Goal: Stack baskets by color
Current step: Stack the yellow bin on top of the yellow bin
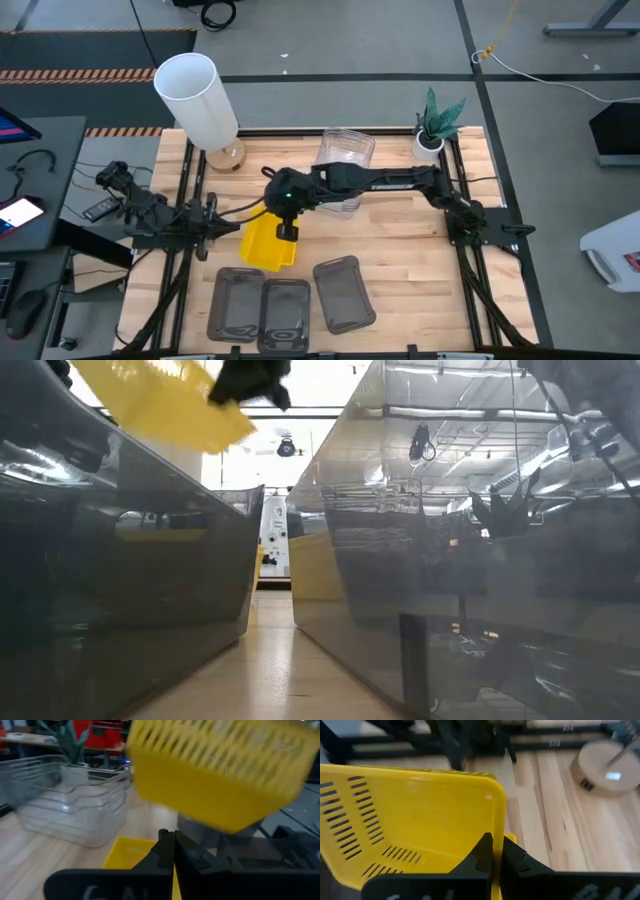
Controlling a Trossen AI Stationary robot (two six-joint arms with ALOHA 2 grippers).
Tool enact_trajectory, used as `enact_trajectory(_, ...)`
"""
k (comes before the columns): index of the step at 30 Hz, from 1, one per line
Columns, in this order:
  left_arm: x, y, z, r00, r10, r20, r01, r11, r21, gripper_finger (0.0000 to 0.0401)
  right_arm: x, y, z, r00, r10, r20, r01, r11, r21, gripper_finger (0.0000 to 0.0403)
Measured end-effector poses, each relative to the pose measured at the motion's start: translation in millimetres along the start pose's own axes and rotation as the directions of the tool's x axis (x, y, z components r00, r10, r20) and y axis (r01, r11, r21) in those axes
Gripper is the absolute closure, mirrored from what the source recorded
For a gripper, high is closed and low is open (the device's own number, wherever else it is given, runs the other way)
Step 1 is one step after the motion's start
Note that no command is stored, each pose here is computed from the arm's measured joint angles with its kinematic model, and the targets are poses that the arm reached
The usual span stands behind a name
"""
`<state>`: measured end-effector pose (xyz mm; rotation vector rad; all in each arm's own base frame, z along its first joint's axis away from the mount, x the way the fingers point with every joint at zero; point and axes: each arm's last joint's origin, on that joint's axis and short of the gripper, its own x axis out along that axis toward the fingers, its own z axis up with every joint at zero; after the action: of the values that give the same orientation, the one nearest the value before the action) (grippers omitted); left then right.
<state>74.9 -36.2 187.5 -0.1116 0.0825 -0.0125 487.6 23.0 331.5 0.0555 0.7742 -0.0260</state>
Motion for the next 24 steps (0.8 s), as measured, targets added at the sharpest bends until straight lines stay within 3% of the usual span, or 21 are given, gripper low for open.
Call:
enact_trajectory(5,1,-3,-1,0.999,-0.025,0.033,0.024,0.999,0.045,0.0397,25,-9,-8,0.999,-0.009,-0.041,0.009,1.000,-0.013,0.0390)
enact_trajectory(11,0,-1,7,0.992,0.074,0.103,-0.080,0.995,0.053,0.0387,46,-18,-20,0.992,-0.027,-0.122,0.021,0.998,-0.051,0.0390)
enact_trajectory(14,-2,0,12,0.988,0.100,0.119,-0.105,0.994,0.036,0.0386,51,-21,-21,0.992,-0.031,-0.124,0.025,0.998,-0.056,0.0390)
enact_trajectory(24,-7,1,33,0.966,0.097,0.240,-0.080,0.994,-0.081,0.0389,71,-32,-45,0.952,-0.053,-0.302,0.028,0.996,-0.085,0.0389)
